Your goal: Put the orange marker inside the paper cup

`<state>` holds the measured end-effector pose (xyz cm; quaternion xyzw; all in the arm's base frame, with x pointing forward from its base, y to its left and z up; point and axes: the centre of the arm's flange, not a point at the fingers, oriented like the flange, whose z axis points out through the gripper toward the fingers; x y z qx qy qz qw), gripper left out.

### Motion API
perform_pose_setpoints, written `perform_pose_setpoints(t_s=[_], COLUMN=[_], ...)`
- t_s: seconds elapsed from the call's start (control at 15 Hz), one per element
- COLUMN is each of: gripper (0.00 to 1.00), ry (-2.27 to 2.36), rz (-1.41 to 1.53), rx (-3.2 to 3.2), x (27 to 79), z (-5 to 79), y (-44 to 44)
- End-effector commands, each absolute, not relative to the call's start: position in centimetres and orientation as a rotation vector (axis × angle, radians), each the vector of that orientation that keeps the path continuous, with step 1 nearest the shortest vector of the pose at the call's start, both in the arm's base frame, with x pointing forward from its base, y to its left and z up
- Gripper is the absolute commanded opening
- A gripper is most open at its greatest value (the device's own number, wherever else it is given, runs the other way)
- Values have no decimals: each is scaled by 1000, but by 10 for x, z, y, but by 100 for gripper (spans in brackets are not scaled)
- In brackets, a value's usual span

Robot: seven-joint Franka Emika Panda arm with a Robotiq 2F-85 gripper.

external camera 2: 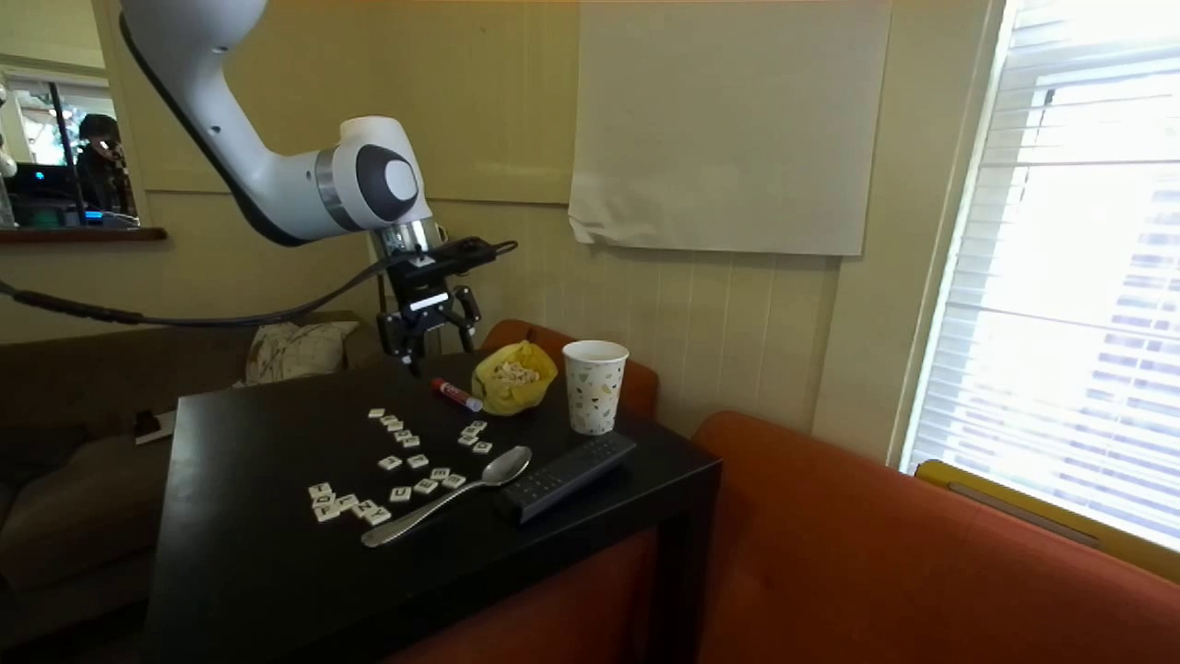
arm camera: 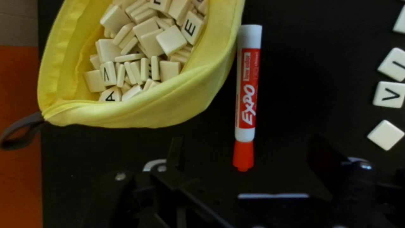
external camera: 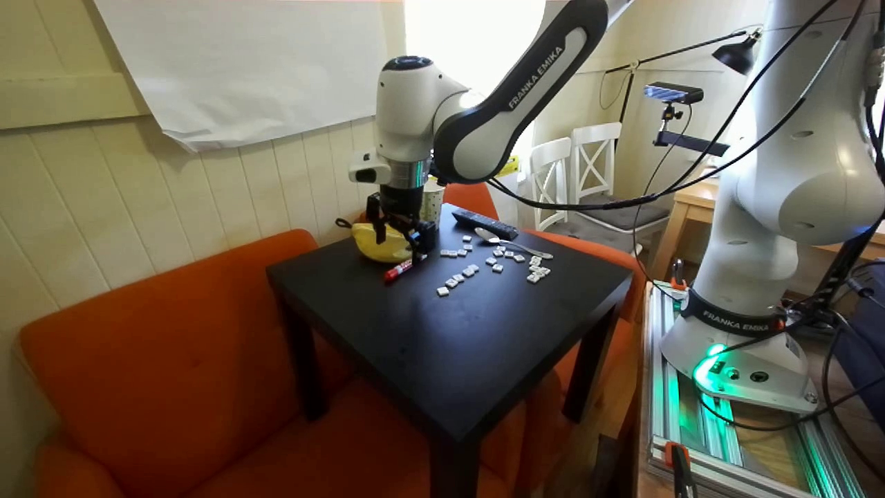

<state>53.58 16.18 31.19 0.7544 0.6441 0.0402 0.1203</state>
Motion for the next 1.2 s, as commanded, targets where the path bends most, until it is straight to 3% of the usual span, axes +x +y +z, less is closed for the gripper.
perform_pose_setpoints(t_s=[0.0, 0.13, 0.27, 0.87, 1.0, 1.13], gripper=[100, 100, 74, 9, 3, 6], ry=[1873, 1868, 1867, 1846, 1824, 1781], rz=[72, 69, 76, 88, 102, 121], rx=[2253, 2270, 2285, 2312, 2321, 2348], x=[547, 548, 550, 558, 561, 564], z=[296, 289, 286, 287, 297, 312], y=[170, 173, 175, 177, 177, 176])
